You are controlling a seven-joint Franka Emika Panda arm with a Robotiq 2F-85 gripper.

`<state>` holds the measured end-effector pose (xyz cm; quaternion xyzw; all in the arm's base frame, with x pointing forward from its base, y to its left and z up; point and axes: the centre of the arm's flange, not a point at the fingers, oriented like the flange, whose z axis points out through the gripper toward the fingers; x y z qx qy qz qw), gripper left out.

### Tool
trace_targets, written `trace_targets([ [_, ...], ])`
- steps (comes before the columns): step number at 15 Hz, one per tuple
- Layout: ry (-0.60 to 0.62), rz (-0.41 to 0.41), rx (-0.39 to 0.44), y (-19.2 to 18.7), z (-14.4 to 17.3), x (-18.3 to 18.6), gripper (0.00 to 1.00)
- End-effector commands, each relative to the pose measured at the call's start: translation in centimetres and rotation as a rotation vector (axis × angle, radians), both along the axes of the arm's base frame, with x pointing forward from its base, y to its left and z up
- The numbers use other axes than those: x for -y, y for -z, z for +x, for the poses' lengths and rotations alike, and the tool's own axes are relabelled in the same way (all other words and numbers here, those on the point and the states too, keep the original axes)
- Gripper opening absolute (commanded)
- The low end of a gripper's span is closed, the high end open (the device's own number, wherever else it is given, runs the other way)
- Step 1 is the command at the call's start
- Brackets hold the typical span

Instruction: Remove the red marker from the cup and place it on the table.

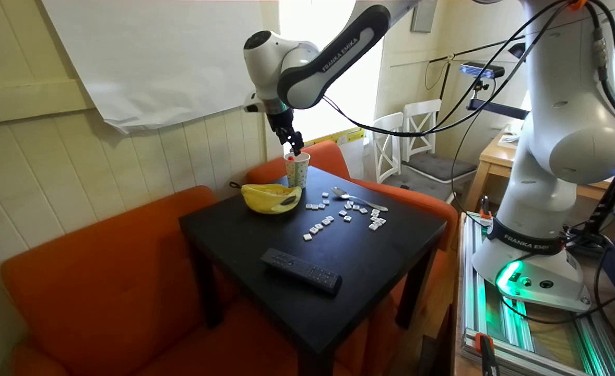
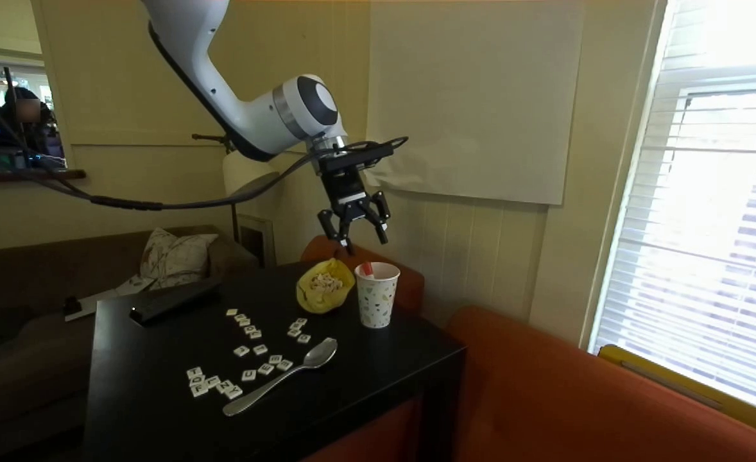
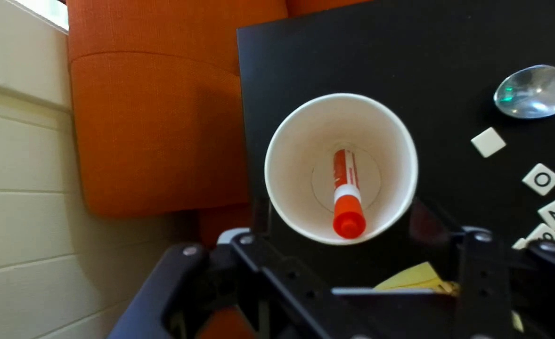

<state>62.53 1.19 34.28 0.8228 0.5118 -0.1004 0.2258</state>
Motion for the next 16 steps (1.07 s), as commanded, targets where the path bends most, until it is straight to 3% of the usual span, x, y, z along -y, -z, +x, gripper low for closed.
trace_targets([
  [1,0.003,0.023,-0.015,-0.1,0.4,0.4,0.76],
  [3,0.001,0.029,-0.019,-0.1,0.5,0.4,0.73],
  [8,-0.005,0.044,-0.044,0.4,0.7,0.3,0.56],
  [16,-0.051,0.068,-0.075,1.7,1.1,0.7,0.5],
])
